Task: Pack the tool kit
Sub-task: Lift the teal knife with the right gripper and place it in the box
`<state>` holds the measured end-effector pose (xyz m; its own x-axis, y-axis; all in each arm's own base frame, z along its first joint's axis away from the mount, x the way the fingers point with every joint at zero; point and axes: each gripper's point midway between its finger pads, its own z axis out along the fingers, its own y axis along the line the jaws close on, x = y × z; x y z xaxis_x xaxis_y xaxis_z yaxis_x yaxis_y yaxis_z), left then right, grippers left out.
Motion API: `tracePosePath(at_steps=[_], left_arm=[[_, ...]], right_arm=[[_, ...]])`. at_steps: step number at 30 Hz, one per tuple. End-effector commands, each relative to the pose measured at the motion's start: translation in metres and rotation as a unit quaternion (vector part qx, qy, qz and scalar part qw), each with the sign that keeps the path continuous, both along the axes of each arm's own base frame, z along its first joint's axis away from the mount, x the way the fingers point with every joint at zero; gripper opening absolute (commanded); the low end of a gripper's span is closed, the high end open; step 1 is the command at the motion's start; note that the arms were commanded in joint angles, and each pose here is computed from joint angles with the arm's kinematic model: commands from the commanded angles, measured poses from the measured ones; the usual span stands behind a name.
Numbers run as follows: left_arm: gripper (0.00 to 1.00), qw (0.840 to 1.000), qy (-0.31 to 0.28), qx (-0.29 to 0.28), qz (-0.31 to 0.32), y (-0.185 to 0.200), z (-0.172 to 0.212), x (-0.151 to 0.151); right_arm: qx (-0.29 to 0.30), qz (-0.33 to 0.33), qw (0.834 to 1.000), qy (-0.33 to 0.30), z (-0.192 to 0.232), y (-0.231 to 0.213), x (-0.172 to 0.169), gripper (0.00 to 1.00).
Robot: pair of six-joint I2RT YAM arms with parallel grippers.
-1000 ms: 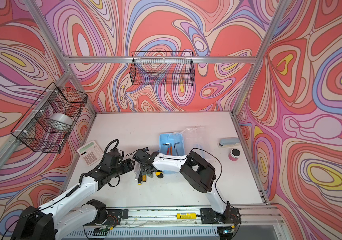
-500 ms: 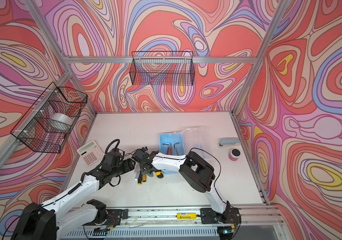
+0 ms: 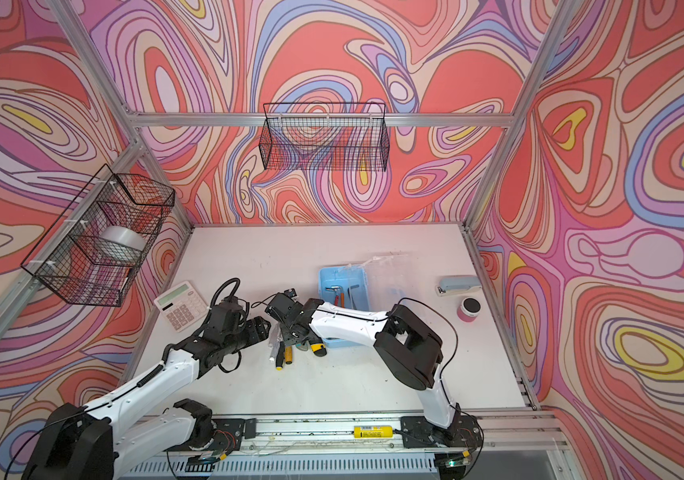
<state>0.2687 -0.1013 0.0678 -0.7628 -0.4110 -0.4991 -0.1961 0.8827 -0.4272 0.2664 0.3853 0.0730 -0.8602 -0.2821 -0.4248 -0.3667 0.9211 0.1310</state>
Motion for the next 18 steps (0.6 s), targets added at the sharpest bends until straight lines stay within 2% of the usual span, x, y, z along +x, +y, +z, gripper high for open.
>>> tracePosePath(at_steps=[1, 7, 10, 15, 18], left_arm=[[0.78, 1.000, -0.016, 0.000, 0.019, 0.004, 0.011, 0.010], [0.78, 1.000, -0.015, 0.000, 0.014, 0.002, 0.011, 0.012], [0.78, 1.000, -0.014, -0.001, 0.015, 0.001, 0.009, 0.015], [0.78, 1.000, -0.024, -0.007, 0.013, -0.004, 0.012, 0.025], [0.77, 1.000, -0.017, -0.011, 0.007, -0.008, 0.006, 0.027]], right_arm=[[-0.002, -0.008, 0.999, -0.034, 0.029, -0.015, 0.006, 0.23], [-0.032, -0.035, 0.993, -0.110, 0.089, -0.058, 0.020, 0.23], [-0.052, -0.067, 0.987, -0.137, 0.112, -0.095, 0.030, 0.24], [-0.065, -0.122, 0.979, -0.150, 0.129, -0.162, 0.043, 0.24], [-0.058, -0.141, 0.978, -0.142, 0.125, -0.186, 0.052, 0.24]])
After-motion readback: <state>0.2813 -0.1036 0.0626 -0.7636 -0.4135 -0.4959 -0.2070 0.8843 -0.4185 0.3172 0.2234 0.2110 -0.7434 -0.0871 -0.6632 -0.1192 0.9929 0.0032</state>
